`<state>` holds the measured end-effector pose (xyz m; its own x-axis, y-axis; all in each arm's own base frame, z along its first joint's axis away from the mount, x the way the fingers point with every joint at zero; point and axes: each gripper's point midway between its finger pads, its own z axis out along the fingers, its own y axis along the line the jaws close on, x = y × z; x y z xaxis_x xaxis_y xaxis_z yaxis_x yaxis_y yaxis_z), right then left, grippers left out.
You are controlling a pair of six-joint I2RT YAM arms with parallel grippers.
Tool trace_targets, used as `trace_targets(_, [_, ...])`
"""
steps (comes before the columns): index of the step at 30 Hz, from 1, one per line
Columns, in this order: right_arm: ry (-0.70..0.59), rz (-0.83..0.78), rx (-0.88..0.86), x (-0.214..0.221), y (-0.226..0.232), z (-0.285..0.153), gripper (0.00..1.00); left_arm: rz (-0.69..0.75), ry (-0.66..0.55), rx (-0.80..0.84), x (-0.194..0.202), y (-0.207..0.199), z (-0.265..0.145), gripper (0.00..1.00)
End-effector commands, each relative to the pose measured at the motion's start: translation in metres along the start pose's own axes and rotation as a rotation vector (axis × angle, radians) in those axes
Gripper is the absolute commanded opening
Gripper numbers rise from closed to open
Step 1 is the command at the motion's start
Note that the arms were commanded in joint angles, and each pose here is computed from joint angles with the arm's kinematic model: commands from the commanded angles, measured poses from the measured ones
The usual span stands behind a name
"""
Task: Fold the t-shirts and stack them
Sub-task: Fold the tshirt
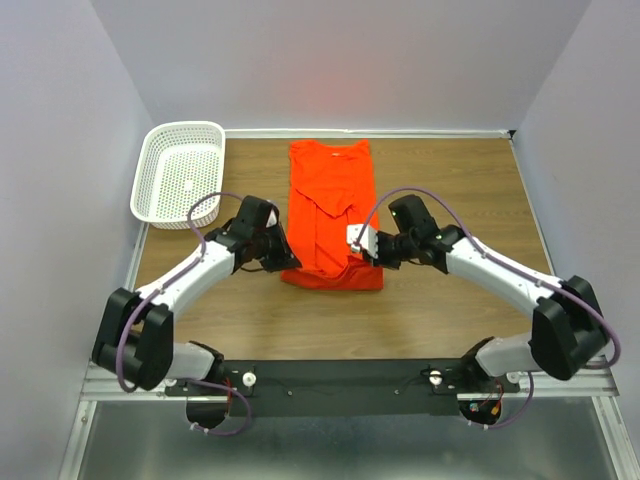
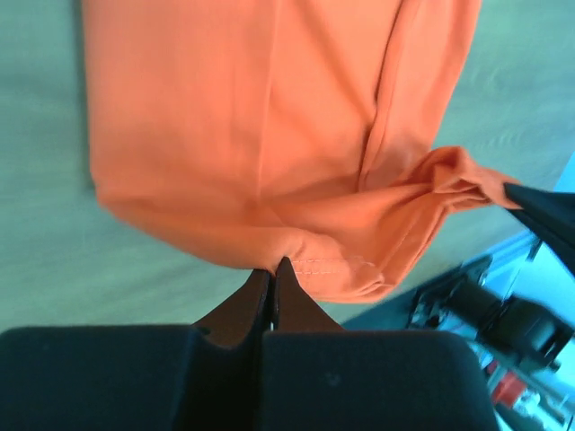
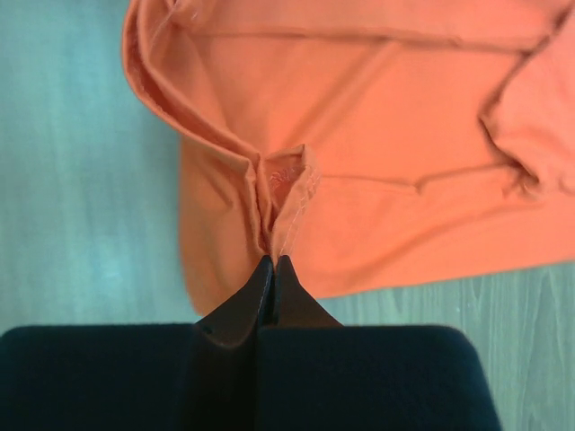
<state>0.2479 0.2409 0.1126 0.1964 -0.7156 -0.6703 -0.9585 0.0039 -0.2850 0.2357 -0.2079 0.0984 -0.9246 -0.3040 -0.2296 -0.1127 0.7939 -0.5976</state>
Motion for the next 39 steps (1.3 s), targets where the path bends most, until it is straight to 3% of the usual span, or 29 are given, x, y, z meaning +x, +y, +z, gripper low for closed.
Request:
trace_targets(1, [0.023, 0.053, 0.103, 0.004, -0.046, 0.009, 0.01, 0.043, -0.103, 0.046, -0.051, -0.017, 0.004, 0.00])
trace_targets(7, [0.079, 0.133, 0.205, 0.021, -0.113, 0.022, 0.01, 0.053, -0.224, 0.067, -0.138, -0.036, 0.016, 0.00])
trace_targets(10, [0.099, 0.154, 0.237, 0.028, -0.135, 0.028, 0.01, 0.041, -0.210, 0.053, -0.161, -0.036, 0.045, 0.00])
trace_targets(17, [0.119, 0.233, 0.359, 0.039, -0.194, 0.028, 0.01, 0.017, -0.251, 0.021, -0.208, -0.029, 0.068, 0.00])
trace_targets(22, [0.116, 0.278, 0.388, 0.047, -0.216, 0.035, 0.00, 0.008, -0.272, 0.022, -0.231, -0.026, 0.070, 0.00])
trace_targets(39, [0.098, 0.323, 0.407, 0.052, -0.245, 0.057, 0.01, -0.025, -0.282, -0.003, -0.250, -0.010, 0.083, 0.00])
